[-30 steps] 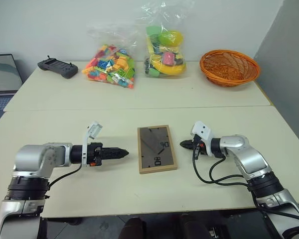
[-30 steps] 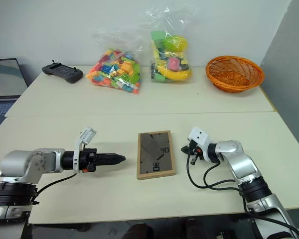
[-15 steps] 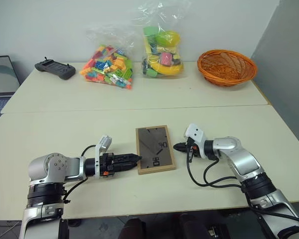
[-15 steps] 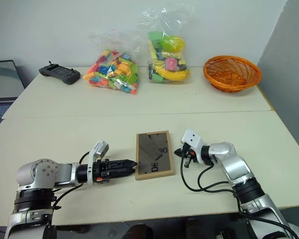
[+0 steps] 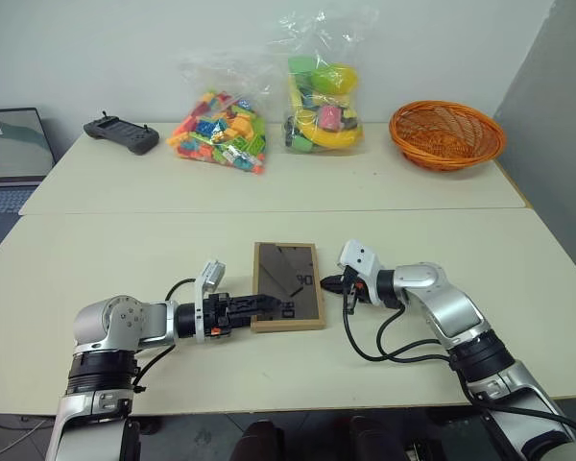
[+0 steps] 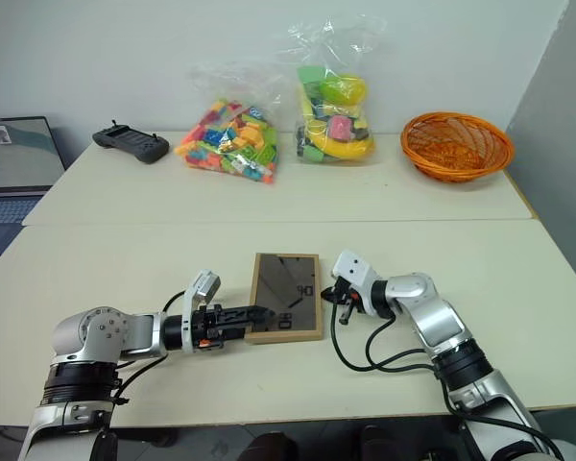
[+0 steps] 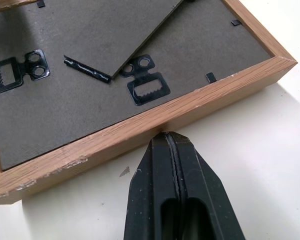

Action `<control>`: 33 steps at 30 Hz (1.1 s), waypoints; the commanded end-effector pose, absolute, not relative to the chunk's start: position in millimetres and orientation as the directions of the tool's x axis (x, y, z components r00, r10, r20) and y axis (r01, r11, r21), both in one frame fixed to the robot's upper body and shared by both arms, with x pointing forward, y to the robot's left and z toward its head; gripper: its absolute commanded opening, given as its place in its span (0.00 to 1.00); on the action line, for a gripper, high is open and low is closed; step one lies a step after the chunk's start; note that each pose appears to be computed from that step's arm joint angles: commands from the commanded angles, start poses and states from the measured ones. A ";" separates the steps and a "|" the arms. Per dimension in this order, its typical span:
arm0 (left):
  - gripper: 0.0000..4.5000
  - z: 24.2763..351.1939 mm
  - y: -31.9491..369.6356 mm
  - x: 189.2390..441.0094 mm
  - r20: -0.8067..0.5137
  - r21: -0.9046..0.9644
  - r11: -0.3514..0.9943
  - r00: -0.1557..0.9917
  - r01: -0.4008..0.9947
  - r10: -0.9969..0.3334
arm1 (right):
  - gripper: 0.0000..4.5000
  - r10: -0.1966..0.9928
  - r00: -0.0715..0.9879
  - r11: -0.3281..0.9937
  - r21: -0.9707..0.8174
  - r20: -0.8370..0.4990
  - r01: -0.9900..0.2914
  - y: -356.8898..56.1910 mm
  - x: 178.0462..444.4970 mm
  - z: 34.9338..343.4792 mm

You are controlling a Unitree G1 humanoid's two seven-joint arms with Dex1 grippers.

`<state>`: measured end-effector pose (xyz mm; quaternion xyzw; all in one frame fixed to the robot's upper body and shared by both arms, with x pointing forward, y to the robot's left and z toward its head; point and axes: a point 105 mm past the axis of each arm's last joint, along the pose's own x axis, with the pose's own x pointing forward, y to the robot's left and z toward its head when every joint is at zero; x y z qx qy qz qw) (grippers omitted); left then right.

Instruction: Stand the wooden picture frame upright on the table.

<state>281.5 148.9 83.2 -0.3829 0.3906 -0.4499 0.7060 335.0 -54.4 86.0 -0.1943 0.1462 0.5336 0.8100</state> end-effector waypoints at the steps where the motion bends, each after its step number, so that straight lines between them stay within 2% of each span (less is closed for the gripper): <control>1: 0.91 80.6 150.9 284.4 -0.216 -0.895 0.313 0.303 0.319 -0.928 | 0.00 0.815 0.406 0.355 -0.197 -0.415 -0.914 -56.0 333.4 92.9; 3: 0.85 81.4 151.2 285.8 -0.222 -0.887 0.323 0.310 0.329 -0.924 | 0.00 0.814 0.407 0.356 -0.198 -0.414 -0.913 -57.0 333.3 92.7; 11: 0.47 87.7 144.7 292.1 -0.206 -0.865 0.332 0.339 0.375 -0.918 | 0.00 0.792 0.461 0.399 -0.231 -0.400 -0.887 -73.4 346.0 104.3; 15: 0.30 106.3 139.1 300.1 -0.150 -0.848 0.310 0.367 0.429 -0.918 | 0.00 0.786 0.519 0.456 -0.252 -0.336 -0.854 -91.4 360.4 140.7; 18: 0.28 127.2 134.6 306.2 -0.118 -0.808 0.314 0.386 0.498 -0.915 | 0.00 0.822 0.497 0.446 -0.227 -0.278 -0.866 -93.5 359.8 174.7; 20: 0.28 147.3 130.5 306.7 -0.081 -0.755 0.308 0.384 0.579 -0.920 | 0.00 0.872 0.440 0.416 -0.149 -0.216 -0.897 -89.0 354.3 202.0; 23: 0.28 170.6 125.8 309.5 -0.016 -0.706 0.296 0.403 0.644 -0.915 | 0.09 0.919 0.368 0.361 -0.072 -0.143 -0.930 -81.2 349.4 235.8; 25: 0.28 189.0 119.1 309.6 0.041 -0.672 0.273 0.403 0.689 -0.914 | 0.20 0.938 0.328 0.325 -0.048 -0.114 -0.945 -74.1 349.7 252.4; 28: 0.28 202.7 112.1 308.6 0.085 -0.639 0.259 0.401 0.724 -0.912 | 0.32 0.936 0.333 0.329 -0.053 -0.112 -0.943 -66.5 359.3 259.6; 33: 0.28 211.5 105.2 305.1 0.109 -0.615 0.255 0.401 0.746 -0.910 | 0.55 0.950 0.282 0.277 -0.058 -0.132 -0.959 -49.0 366.7 256.6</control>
